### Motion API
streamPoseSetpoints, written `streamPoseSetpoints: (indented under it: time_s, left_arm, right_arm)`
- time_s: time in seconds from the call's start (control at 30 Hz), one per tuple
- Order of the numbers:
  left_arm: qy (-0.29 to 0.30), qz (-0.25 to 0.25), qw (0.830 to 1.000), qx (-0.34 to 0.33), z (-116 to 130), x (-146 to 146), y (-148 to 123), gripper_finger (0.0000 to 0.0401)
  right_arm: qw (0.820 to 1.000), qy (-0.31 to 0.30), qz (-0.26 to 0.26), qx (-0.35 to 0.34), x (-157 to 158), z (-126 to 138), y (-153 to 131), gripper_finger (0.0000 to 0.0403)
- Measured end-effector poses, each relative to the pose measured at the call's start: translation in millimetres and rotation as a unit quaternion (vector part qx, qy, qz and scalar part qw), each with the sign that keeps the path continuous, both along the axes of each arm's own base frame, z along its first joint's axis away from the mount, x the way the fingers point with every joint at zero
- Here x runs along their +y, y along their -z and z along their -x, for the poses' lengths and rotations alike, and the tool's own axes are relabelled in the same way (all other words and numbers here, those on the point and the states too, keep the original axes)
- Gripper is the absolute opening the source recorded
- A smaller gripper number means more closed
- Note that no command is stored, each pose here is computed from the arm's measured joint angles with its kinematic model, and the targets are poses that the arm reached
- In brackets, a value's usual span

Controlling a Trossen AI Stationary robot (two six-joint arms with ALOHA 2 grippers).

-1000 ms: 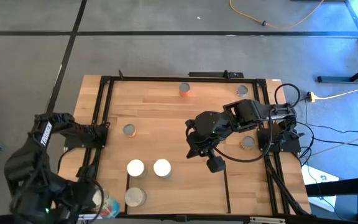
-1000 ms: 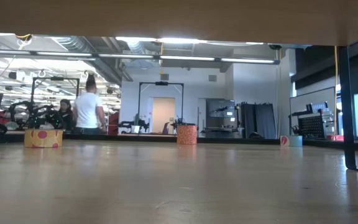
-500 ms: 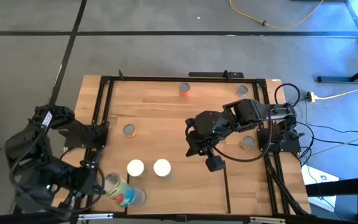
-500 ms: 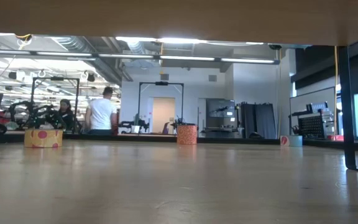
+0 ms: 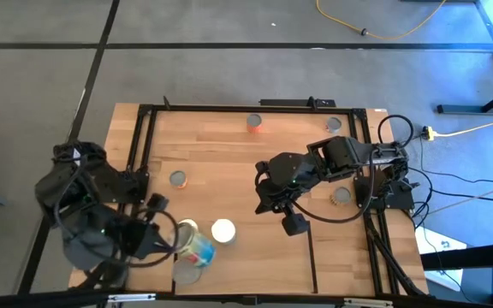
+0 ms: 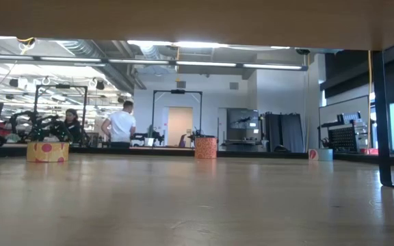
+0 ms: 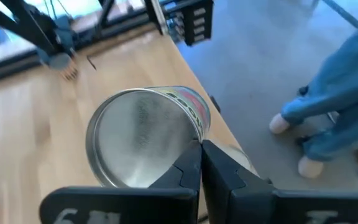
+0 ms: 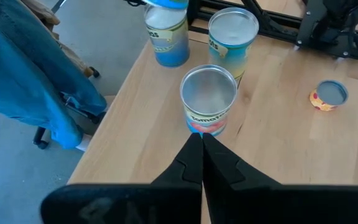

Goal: Pick and place cans onto a shelf
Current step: Put the canned tomatoes on the shelf

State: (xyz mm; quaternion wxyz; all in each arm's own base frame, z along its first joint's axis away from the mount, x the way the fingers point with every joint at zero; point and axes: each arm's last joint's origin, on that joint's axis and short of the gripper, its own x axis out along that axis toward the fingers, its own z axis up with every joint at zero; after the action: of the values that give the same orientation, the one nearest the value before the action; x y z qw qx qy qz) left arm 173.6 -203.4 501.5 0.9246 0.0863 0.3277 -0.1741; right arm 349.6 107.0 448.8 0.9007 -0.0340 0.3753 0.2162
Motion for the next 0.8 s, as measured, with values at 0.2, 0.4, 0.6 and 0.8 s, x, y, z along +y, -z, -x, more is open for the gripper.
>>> streamPoseSetpoints:
  time_s: [0.2, 0.4, 0.6, 0.8]
  left_arm:
    - [-0.003, -0.020, 0.999, -0.033, -13.7, 7.8, -3.7, 0.0000]
    - [0.012, -0.036, 0.998, -0.058, -25.8, 9.6, -5.5, 0.0000]
    - [0.046, -0.067, 0.996, -0.045, -40.4, -0.1, 5.6, 0.0000]
    - [0.061, -0.070, 0.996, -0.016, -55.1, -8.0, 18.3, 0.0000]
  right_arm:
    - [1.000, 0.000, 0.000, 0.000, 0.0, 0.0, 0.0, 0.0000]
    - [1.000, 0.016, 0.017, -0.008, -1.5, 0.3, -1.1, 0.0000]
    - [0.998, 0.010, 0.016, -0.054, -3.7, 7.1, -15.3, 0.0000]
    - [0.995, 0.032, 0.032, -0.093, -9.9, 21.5, -31.9, 0.0000]
